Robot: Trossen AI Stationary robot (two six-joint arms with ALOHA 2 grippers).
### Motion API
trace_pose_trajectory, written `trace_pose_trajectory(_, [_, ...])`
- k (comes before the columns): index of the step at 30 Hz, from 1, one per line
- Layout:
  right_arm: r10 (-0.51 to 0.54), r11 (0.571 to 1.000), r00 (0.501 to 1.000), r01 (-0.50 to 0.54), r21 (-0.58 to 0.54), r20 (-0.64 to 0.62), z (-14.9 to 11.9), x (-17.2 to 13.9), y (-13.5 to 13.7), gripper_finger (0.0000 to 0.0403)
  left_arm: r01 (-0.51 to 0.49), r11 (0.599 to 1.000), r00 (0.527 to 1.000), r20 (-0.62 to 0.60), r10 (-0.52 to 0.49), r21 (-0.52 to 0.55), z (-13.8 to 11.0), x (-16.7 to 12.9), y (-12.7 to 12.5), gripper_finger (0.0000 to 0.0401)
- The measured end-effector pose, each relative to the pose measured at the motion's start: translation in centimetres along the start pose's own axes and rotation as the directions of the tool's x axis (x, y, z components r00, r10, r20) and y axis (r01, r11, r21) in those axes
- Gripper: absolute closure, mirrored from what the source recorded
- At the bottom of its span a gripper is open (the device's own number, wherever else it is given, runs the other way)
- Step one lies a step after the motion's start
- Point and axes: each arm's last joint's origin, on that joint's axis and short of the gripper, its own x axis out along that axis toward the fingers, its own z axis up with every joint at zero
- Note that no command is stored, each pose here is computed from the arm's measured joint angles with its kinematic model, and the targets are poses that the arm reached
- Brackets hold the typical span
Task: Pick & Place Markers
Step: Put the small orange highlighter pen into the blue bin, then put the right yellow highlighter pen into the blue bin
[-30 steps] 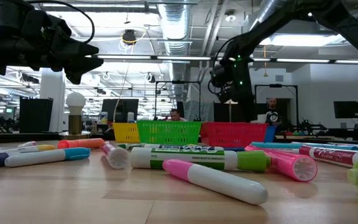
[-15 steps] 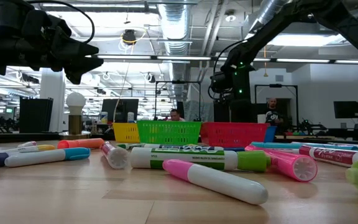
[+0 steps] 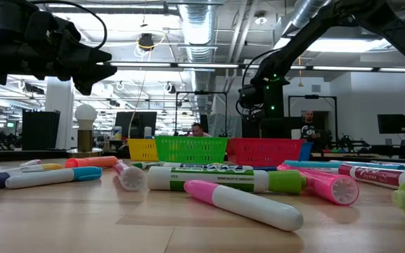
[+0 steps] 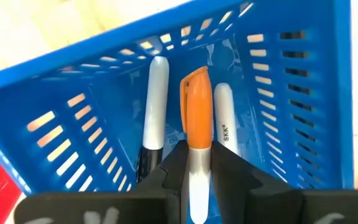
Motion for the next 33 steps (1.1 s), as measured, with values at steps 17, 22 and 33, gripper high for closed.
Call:
trace_pose_trajectory(17, [0.001,1.0,1.0,-0.001,0.001,-0.003,0.0,0.0,0.0,0.0305,0.0,1.0,1.0,-0.001,0.0,0.0,0.0,0.0,0.0,0.0197])
trace_pose_trajectory(22, [0.002,1.0,1.0,-0.002,0.008,-0.011,-0.1,0.0,0.1,0.0267,0.0,1.0,1.0,0.0,0.0,0.0,0.0,0.0,0.0,0.0197])
trace_pose_trajectory(33, [0.05,0.997,0.993,-0.044,0.063,-0.103,0.3,-3.5,0.9,0.0251,0.0,1.0,1.0,-0.001,0.0,0.0,0.0,0.0,0.0,0.0197])
